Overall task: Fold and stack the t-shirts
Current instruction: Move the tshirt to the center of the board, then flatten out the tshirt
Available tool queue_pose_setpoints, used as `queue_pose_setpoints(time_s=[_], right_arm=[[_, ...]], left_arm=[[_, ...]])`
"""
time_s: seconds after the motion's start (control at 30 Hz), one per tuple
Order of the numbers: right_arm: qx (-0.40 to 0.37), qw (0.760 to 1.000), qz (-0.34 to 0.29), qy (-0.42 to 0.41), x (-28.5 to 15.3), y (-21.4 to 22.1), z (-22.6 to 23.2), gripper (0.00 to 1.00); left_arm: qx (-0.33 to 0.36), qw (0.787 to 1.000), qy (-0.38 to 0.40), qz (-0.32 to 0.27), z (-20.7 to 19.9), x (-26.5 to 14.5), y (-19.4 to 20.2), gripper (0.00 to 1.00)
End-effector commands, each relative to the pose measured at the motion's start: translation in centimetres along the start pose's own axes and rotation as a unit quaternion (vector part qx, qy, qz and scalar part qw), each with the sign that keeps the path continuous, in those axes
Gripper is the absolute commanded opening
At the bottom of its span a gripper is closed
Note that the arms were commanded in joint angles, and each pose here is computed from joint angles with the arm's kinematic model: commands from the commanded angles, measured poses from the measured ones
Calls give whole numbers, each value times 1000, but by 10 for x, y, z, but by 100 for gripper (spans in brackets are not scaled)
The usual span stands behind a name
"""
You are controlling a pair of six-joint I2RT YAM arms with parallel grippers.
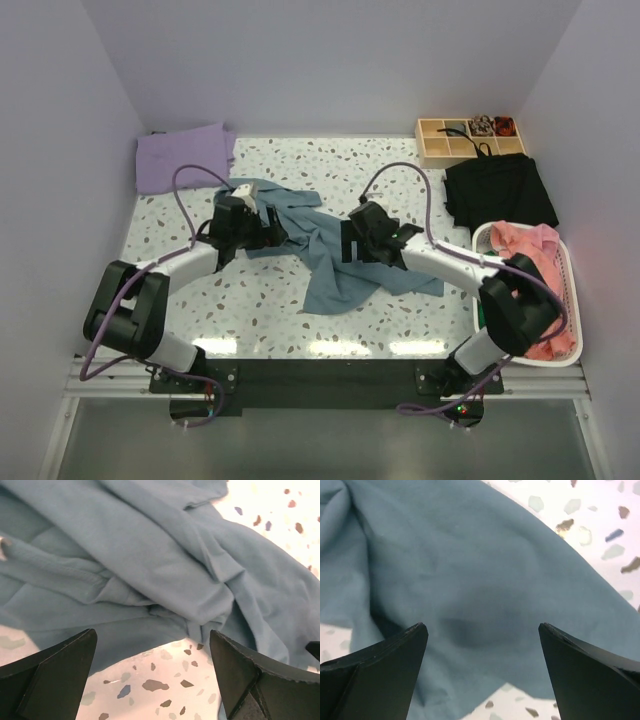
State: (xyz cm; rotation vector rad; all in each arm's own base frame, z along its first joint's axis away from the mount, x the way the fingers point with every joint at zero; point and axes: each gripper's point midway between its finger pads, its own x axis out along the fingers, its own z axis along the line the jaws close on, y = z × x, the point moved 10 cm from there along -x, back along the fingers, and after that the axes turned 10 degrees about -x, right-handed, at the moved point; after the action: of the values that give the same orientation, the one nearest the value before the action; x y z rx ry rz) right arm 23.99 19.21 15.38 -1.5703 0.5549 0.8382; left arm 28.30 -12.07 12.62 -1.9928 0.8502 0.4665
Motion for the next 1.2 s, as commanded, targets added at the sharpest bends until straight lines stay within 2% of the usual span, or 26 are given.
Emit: queue_pose_setpoints(time_s=[0.0,0.07,0.2,0.43,0.6,0.8,0.93,1.03,1.07,1.13,1.17], right_arm=[[-50,999,8,18,28,-15,11,98],[-58,998,20,26,43,-14,15,98],[-62,996,51,33,57,-3,16,97],[-87,988,129,-9,45,64,26,95],[-157,968,165,-101,18,112,82,95],[-239,931,184,-207,-19,167,162,95],[-283,913,155,-251,-50,184,206,95],[-301,918,121,-227,-74,182,209,97],[-281,935,79,-201,-85,166,203,98],[-269,951,54,-145,-97,154,178,99],[-240,965,-16,-103,-112,130,163,99]], left_arm=[[-39,997,-53,-34,6,1,-5,100],[-44,997,-52,-35,6,7,-7,100],[-36,997,-63,4,13,41,-10,100],[-18,996,-60,58,20,96,-26,100],[19,996,-44,72,-4,114,-41,100],[104,988,56,97,-65,120,-41,100],[149,970,127,144,-99,124,-31,100],[144,973,127,125,-103,117,-37,100],[143,976,123,112,-103,109,-41,100],[123,984,100,87,-93,101,-47,100],[116,986,105,60,-96,86,-58,100]])
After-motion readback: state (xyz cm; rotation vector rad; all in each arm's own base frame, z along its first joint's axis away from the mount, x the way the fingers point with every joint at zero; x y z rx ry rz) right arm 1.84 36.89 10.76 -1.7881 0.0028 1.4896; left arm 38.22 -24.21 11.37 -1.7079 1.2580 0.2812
